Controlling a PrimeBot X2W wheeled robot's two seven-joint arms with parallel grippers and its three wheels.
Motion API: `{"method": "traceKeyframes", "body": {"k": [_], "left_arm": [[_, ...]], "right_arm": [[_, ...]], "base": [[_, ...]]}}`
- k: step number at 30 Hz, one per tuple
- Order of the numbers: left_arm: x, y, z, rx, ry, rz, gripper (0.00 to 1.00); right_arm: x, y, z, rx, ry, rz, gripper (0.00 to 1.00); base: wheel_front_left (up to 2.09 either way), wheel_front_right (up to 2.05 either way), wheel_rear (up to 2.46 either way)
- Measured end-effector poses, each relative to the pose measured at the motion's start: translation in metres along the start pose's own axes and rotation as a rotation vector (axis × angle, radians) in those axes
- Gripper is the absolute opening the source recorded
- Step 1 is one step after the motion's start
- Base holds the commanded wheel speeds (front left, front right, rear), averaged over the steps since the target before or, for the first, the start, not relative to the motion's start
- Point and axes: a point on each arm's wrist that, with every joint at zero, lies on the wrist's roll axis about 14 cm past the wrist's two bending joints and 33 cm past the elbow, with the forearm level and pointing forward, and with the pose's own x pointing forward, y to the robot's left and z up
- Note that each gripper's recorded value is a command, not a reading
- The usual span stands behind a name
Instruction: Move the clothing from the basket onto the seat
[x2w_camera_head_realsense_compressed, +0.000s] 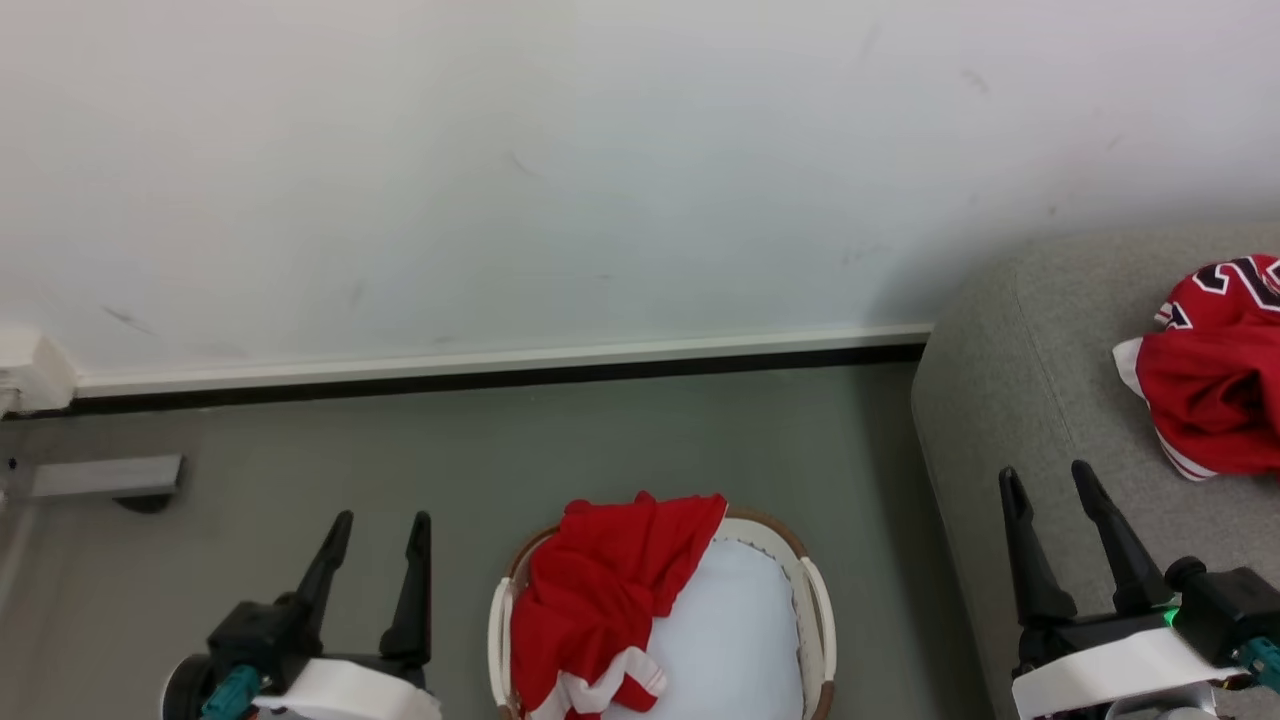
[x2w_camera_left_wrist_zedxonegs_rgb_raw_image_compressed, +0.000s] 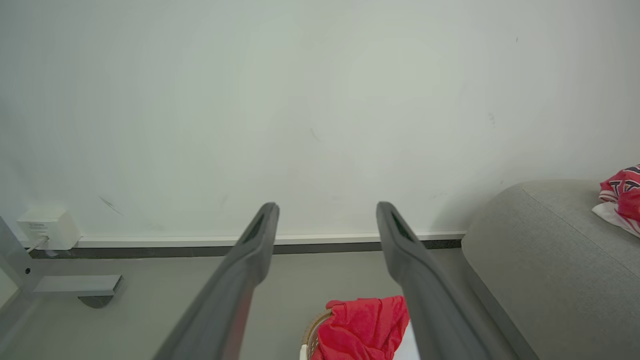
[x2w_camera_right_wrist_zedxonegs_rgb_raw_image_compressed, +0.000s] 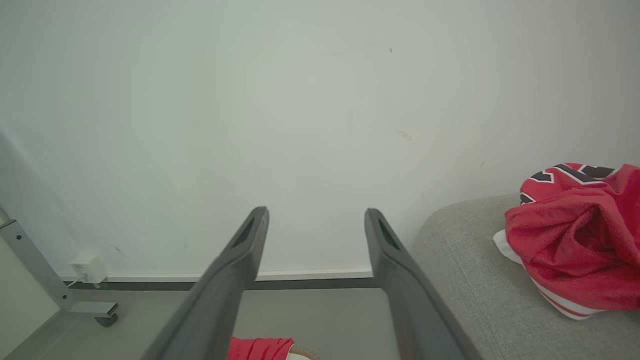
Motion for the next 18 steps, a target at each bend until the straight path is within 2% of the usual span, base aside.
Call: {"method": "traceKeyframes", "body": {"k": [10, 18], "left_arm": [[0.051, -0.031, -0.054, -0.005, 0.129, -0.128, 1.0], [0.077, -0.05, -0.142, 0.031, 0.353, -0.245, 1.0]], "right_arm": [[0.023, -0.032, -0.007, -0.029, 0.004, -0.077, 1.0], [0.041, -0.051, -0.013, -0.045, -0.01, -0.131, 1.0]], "base": [[0.0, 0.0, 0.0], [0.0, 0.0, 0.0]]}}
